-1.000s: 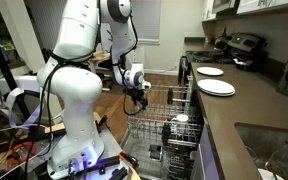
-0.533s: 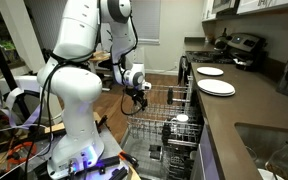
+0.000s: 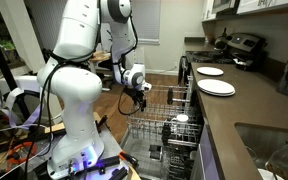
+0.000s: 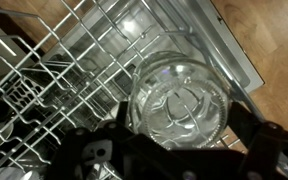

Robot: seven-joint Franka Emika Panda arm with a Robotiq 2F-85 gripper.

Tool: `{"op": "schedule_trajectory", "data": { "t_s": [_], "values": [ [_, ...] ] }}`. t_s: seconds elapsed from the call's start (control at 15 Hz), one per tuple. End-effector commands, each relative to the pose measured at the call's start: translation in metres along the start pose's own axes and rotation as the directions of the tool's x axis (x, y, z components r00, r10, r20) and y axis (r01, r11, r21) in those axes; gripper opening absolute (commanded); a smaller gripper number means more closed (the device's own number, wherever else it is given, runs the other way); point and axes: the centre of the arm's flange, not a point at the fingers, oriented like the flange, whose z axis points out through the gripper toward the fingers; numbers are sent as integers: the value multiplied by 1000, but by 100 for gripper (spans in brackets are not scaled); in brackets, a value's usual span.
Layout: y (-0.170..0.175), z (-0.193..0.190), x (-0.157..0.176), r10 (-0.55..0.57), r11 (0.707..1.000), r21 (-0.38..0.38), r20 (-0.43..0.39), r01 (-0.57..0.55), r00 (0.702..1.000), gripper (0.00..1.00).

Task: Move the glass jar to the left

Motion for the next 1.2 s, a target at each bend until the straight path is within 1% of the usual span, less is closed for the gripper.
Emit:
{"op": "schedule_trajectory", "data": {
  "t_s": [0.0, 0.2, 0.27, 0.33, 1.13],
  "values": [
    [-10, 0, -11, 71, 997, 6, 46, -71, 996, 100],
    [-12, 0, -13, 106, 994, 16, 51, -107, 993, 100],
    [-12, -2, -13, 107, 994, 14, 46, -108, 993, 100],
    [0, 1, -1, 82, 997, 7, 20, -82, 996, 100],
    [1, 4, 0, 107, 994, 19, 28, -108, 994, 100]
  ]
}}
